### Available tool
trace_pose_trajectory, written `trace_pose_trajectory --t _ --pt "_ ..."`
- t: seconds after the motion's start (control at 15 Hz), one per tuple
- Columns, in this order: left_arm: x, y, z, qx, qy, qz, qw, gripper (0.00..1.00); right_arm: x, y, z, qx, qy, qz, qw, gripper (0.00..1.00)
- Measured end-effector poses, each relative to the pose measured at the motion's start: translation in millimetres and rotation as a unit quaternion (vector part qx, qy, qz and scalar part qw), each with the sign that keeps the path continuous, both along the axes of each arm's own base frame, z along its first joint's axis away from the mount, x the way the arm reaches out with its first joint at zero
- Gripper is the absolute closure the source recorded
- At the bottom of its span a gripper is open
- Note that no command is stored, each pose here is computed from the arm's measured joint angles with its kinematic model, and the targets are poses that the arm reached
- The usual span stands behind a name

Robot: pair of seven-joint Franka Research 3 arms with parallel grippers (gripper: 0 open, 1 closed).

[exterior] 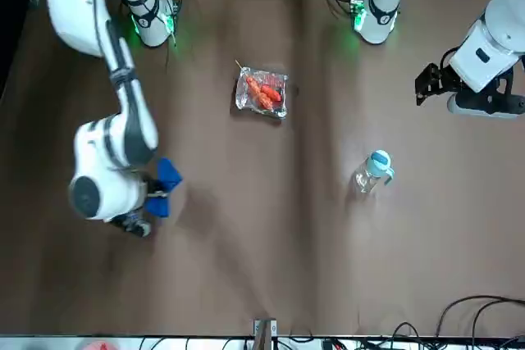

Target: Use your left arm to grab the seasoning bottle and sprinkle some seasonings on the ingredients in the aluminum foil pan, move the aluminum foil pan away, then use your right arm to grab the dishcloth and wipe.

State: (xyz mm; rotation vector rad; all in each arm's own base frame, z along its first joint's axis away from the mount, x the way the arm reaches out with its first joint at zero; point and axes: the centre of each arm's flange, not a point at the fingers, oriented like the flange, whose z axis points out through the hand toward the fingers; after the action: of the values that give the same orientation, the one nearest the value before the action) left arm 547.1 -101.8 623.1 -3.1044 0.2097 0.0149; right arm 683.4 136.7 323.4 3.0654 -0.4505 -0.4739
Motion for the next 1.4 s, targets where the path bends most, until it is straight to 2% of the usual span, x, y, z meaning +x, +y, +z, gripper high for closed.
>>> trace_pose_trajectory --t 0.27,0.47,0.73,1.13,1.27,1.4 --pt "0 0 0 0.0 0.0 0.0 1.0 0.0 17 -131 -4 -0.003 -0.016 0.089 0.996 0.89" --pt "0 0 0 0.0 0.0 0.0 1.0 0.0 21 -175 -11 -0.023 -0.024 0.138 0.99 0.89" --pt "0 0 0 0.0 0.0 0.0 1.0 0.0 18 -155 -50 -0.064 0.011 0.189 0.98 0.89" --pt "0 1 0 0.0 0.0 0.001 1.0 0.0 8 -100 -125 -0.053 0.033 0.233 0.971 0.89" --pt "0 1 0 0.0 0.0 0.001 1.0 0.0 8 -99 -128 -0.047 0.033 0.229 0.972 0.89" --pt "0 1 0 0.0 0.0 0.001 1.0 0.0 8 -97 -128 -0.031 0.028 0.217 0.975 0.77"
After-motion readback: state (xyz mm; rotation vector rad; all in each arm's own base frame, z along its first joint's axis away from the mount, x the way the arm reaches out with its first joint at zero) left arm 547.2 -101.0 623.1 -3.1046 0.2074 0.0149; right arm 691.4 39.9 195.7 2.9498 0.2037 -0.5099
